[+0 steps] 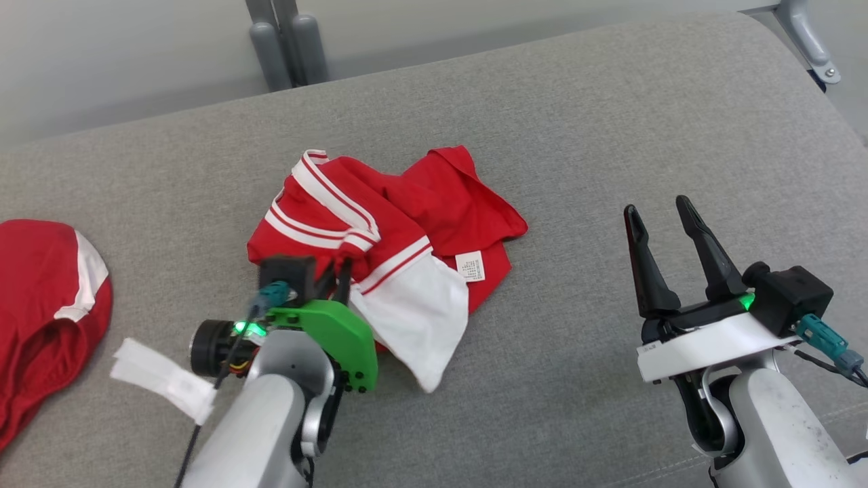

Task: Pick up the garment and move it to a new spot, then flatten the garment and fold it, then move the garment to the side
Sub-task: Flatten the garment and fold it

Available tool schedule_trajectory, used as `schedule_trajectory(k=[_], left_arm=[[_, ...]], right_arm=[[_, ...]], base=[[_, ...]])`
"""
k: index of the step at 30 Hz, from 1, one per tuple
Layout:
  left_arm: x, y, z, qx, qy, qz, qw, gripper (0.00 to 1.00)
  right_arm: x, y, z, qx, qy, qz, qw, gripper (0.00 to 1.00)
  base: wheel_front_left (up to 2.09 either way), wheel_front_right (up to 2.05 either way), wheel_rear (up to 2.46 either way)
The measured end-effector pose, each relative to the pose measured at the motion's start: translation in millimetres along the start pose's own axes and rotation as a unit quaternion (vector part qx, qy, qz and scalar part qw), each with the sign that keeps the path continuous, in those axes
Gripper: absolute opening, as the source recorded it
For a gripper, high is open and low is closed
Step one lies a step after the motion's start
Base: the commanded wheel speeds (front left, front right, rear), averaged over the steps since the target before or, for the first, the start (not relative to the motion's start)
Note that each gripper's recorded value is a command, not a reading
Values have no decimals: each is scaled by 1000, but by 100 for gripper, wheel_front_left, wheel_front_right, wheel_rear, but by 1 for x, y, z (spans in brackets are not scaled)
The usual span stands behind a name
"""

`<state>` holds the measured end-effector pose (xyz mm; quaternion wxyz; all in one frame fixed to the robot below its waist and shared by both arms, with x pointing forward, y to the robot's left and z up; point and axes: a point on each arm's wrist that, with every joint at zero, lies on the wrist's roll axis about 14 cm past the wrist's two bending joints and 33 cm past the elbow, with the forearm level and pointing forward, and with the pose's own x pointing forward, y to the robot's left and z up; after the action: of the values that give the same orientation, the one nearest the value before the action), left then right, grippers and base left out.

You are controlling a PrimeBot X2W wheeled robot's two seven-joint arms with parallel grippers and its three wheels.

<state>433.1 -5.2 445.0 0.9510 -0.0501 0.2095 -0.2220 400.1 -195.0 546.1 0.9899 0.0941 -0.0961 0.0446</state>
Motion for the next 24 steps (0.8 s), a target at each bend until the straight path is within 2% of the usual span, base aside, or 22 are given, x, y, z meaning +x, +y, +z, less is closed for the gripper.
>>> schedule_trajectory(k=[3,8,15,19,20,21,22,23,24], left_arm=[[-11,27,25,-35,-51,37,997,0],[-40,75,49,-97,-116,100,983,0],[-82,149,27,-138,-116,216,960,0],[-100,175,2,-156,-96,261,948,0],[-103,179,-2,-160,-93,268,946,6],[-105,183,-8,-153,-86,276,945,26],[-107,185,-16,-145,-73,279,947,81],[-107,186,-23,-144,-63,279,947,100],[-106,185,-30,-143,-52,277,949,100]], right_arm=[[3,4,-4,1,4,7,1000,100],[9,14,-8,5,6,24,1000,100],[17,27,-11,11,8,45,999,100],[19,32,-12,11,8,53,999,100],[19,32,-11,11,8,53,998,100],[19,33,-11,11,7,55,998,100],[20,33,-11,10,8,56,998,100],[20,34,-12,10,9,58,998,100],[20,36,-14,10,11,61,998,100]], base=[[0,0,0],[0,0,0],[0,0,0],[0,0,0],[0,0,0],[0,0,0],[0,0,0],[0,0,0],[0,0,0]])
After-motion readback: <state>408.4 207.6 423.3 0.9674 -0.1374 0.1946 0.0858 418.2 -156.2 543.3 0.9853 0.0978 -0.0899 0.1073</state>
